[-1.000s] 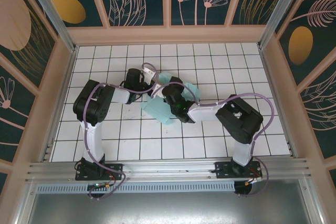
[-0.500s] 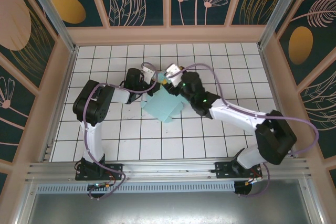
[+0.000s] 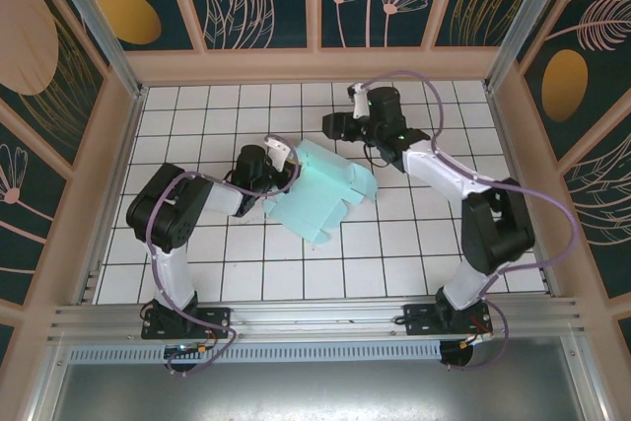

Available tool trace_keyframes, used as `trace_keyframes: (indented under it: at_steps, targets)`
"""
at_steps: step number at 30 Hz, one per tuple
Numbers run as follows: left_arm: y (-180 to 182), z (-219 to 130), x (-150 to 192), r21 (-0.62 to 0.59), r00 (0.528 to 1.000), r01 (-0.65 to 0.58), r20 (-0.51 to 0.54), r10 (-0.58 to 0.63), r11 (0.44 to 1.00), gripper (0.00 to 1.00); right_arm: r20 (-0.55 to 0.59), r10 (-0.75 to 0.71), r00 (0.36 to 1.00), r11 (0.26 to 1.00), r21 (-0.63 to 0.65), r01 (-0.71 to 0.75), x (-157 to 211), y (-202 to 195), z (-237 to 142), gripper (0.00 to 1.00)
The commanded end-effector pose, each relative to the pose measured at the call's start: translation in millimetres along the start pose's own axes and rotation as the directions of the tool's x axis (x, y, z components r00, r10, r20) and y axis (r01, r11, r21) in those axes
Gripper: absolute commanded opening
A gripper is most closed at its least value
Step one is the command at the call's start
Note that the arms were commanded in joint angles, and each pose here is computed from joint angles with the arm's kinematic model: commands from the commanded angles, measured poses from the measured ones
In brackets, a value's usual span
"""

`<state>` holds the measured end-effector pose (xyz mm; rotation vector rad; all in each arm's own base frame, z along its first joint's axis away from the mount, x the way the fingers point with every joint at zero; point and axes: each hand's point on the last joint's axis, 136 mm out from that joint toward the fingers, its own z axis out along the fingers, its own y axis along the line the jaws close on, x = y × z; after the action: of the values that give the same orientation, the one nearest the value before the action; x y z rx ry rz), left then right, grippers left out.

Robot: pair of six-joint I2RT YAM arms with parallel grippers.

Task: Fold the paper box

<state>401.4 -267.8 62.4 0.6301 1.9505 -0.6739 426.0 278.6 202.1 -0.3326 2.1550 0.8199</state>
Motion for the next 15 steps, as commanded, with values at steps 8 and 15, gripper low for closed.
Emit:
trace_keyframes:
  at_steps: [8, 15]
  targets:
    - [-15.9, 12.0, 5.7, 0.016, 0.998, -0.067, 0.012, 0.066, 0.998, 0.07, -0.312, 0.141, 0.94, 0.942, -0.249, -0.224, 71.2, 22.4, 30.9, 0.63]
    - [-16.8, 16.8, 15.5, 0.033, 0.998, -0.063, -0.02, 0.064, 0.997, 0.09, -0.351, 0.163, 0.922, 0.938, -0.233, -0.255, 93.2, 13.0, 39.6, 0.6]
